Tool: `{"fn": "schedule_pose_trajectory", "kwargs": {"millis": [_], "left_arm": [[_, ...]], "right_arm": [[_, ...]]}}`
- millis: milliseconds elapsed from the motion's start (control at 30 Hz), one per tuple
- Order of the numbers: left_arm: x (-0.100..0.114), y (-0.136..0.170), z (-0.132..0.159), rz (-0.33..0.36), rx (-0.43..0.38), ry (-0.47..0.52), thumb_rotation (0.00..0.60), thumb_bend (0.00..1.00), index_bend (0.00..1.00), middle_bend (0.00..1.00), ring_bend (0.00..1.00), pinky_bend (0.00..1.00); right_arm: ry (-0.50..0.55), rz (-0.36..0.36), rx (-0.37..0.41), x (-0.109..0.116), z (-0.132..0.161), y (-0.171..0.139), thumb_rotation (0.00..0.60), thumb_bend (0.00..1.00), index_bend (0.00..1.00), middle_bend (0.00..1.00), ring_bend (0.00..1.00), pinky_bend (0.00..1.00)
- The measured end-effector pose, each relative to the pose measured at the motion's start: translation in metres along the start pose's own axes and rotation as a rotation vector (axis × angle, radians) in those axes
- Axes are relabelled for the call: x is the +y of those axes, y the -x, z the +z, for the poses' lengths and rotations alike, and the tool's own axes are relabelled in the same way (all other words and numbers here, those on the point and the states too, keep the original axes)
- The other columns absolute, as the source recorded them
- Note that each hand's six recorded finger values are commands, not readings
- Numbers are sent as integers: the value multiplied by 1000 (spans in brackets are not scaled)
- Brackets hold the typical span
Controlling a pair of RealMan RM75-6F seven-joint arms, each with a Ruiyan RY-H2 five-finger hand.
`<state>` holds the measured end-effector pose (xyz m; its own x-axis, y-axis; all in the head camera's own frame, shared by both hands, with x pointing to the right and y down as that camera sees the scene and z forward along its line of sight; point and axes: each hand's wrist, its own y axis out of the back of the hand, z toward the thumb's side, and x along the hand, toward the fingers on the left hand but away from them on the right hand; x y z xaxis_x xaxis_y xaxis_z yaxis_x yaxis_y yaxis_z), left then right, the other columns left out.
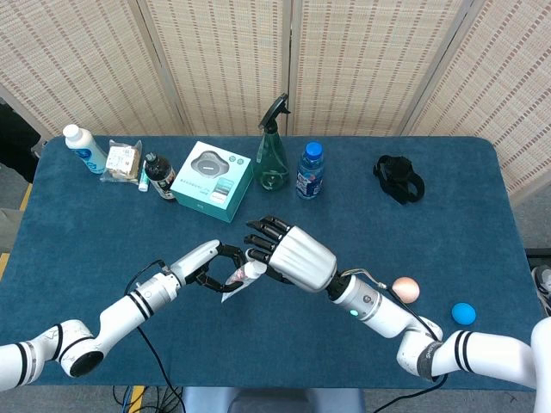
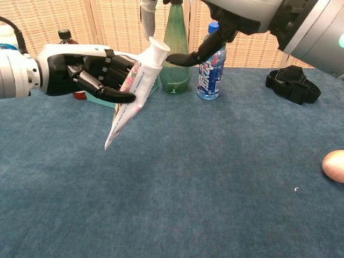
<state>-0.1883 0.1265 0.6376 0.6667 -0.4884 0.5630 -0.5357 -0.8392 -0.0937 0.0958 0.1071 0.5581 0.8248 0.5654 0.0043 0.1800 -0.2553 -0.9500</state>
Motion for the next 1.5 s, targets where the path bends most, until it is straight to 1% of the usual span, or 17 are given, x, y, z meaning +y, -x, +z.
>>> {"fn": "schedule_pose_trajectory", "kwargs": {"millis": [367,533,667,800,1000,1500], "left_arm": [[5,0,-2,-14,6,125,600,441,608,645,397,235],[6,-1,-4,-18,9,162,600,443,609,645,397,235],[8,-2,-5,-20,9,214,600,448,610,645,399,236],[13,-2,-5,-21,6,258,600,452,611,646,399,236],[23,-1,-6,-14,2,267,600,453,611,646,399,237],[39,-2,-12,20,19,285,600,455,611,646,400,242]], "right_arm": [[-16,-56,-6,1,-2,2,600,224,604,386,193,267],[-20,-72,-7,2,-3,2,600,224,604,386,193,267],[-20,-84,-13,4,-5,1,600,223,605,386,193,267],[-18,-79,-16,4,-7,-1,600,224,604,386,193,267],[-2,-59,-18,2,-7,-3,600,224,604,386,193,267],[29,-16,-22,-1,-4,-10,600,225,604,386,193,267]]}}
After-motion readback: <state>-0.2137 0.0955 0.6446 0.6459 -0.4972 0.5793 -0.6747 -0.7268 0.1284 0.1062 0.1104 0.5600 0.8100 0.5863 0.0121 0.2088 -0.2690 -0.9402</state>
